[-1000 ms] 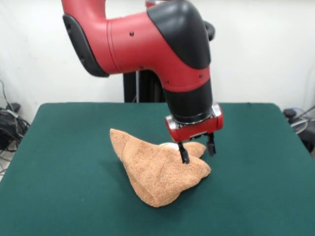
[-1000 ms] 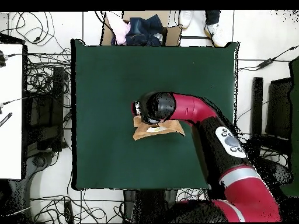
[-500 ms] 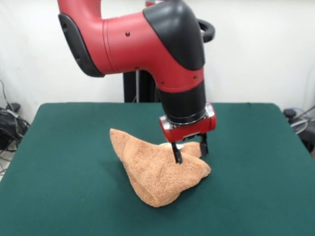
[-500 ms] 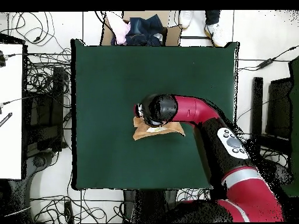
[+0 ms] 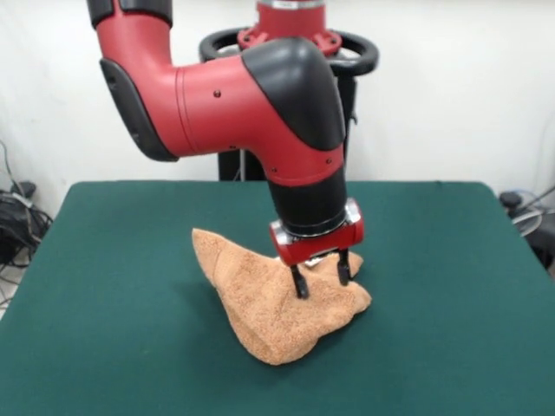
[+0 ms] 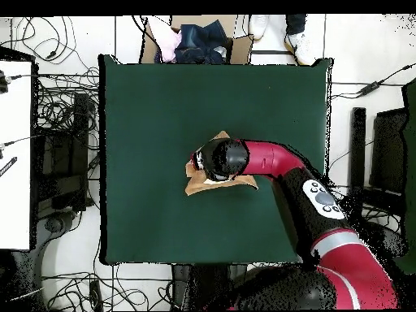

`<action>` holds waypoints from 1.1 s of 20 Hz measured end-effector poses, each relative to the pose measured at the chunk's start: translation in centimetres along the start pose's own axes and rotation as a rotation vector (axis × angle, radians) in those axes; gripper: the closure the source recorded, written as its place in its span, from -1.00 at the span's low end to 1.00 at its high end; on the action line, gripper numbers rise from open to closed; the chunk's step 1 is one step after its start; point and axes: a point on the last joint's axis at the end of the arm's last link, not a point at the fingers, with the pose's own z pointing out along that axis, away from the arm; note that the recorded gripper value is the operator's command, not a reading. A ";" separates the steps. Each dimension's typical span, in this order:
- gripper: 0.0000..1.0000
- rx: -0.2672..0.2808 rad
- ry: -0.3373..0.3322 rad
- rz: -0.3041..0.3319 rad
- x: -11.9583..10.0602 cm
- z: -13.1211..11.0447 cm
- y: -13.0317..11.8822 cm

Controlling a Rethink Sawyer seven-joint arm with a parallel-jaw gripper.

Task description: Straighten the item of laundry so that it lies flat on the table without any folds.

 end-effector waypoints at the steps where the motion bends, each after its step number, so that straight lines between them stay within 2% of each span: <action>1: -1.00 0.000 -0.002 0.001 0.2 0.2 -0.2; 10: -1.00 0.002 -0.028 0.011 1.0 0.2 -0.8; 14: -1.00 0.003 -0.032 0.005 1.5 0.0 -0.3; 22: -1.00 -0.004 -0.028 -0.018 3.9 -0.5 1.8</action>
